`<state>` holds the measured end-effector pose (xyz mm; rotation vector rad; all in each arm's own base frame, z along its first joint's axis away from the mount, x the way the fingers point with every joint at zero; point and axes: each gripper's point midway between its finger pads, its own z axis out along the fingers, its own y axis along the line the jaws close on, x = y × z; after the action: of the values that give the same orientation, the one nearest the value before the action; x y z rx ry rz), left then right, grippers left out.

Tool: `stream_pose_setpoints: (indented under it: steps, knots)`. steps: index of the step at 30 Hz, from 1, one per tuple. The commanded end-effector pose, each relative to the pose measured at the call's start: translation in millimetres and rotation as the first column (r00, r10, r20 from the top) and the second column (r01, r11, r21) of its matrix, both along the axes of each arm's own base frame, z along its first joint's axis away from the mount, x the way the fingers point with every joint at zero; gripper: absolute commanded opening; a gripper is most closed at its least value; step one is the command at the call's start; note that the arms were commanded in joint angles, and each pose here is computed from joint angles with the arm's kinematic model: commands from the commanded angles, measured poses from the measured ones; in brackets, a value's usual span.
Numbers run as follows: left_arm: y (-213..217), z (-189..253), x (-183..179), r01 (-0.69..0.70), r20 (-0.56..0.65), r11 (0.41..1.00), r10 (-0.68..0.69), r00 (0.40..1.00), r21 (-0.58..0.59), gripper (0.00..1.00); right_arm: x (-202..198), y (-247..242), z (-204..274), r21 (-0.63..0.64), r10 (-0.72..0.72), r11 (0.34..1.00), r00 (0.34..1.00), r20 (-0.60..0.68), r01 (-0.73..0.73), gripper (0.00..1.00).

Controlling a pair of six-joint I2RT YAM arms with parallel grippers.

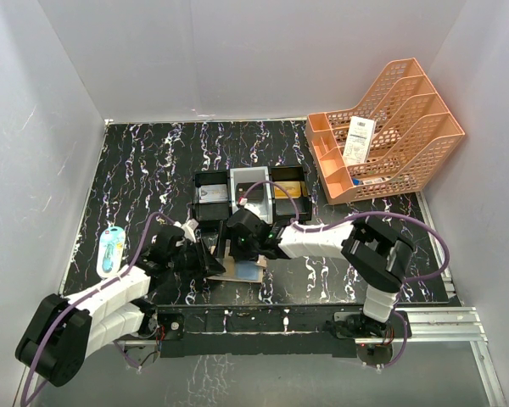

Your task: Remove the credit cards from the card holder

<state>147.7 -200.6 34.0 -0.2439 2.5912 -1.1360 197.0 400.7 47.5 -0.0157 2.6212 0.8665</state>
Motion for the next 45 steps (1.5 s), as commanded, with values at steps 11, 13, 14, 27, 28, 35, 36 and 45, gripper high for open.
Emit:
stream_pose_setpoints:
  steps: [11,13,14,27,28,35,36,45]
  knots:
    - [-11.6,30.1,22.2,0.001,0.104,1.0,0.002,0.995,-0.029,0.27,11.3,-32.3,60.1,0.082,-0.092,0.993,0.993,0.074,0.086,0.74]
    - [-16.7,34.5,23.3,0.023,0.11,0.999,-0.018,0.994,-0.039,0.28,14.0,-42.0,60.3,0.081,-0.124,0.99,0.989,0.081,0.118,0.75]
    - [-19.1,35.8,23.1,0.036,0.112,0.999,-0.031,0.993,-0.041,0.29,15.7,-46.7,60.3,0.083,-0.144,0.987,0.986,0.089,0.136,0.75]
    - [-53.8,39.6,20.0,0.137,0.118,0.99,-0.135,0.984,-0.013,0.36,18.4,-91.0,60.1,0.146,-0.278,0.954,0.956,0.097,0.262,0.8]
    - [-56.0,39.2,19.4,0.143,0.12,0.99,-0.141,0.983,-0.009,0.38,18.3,-92.0,60.9,0.152,-0.281,0.952,0.955,0.096,0.265,0.8]
    - [-65.8,38.8,13.8,0.171,0.124,0.985,-0.172,0.977,0.02,0.47,16.8,-93.9,66.2,0.199,-0.296,0.941,0.951,0.09,0.274,0.81]
    - [-65.6,39.6,13.5,0.17,0.128,0.985,-0.172,0.977,0.026,0.47,16.8,-93.6,66.7,0.205,-0.294,0.941,0.952,0.09,0.271,0.8]
    - [-38.9,41.1,18.7,0.051,0.161,0.991,-0.07,0.984,0.12,0.49,7.8,-74.2,75.9,0.262,-0.187,0.952,0.979,0.081,0.16,0.64]
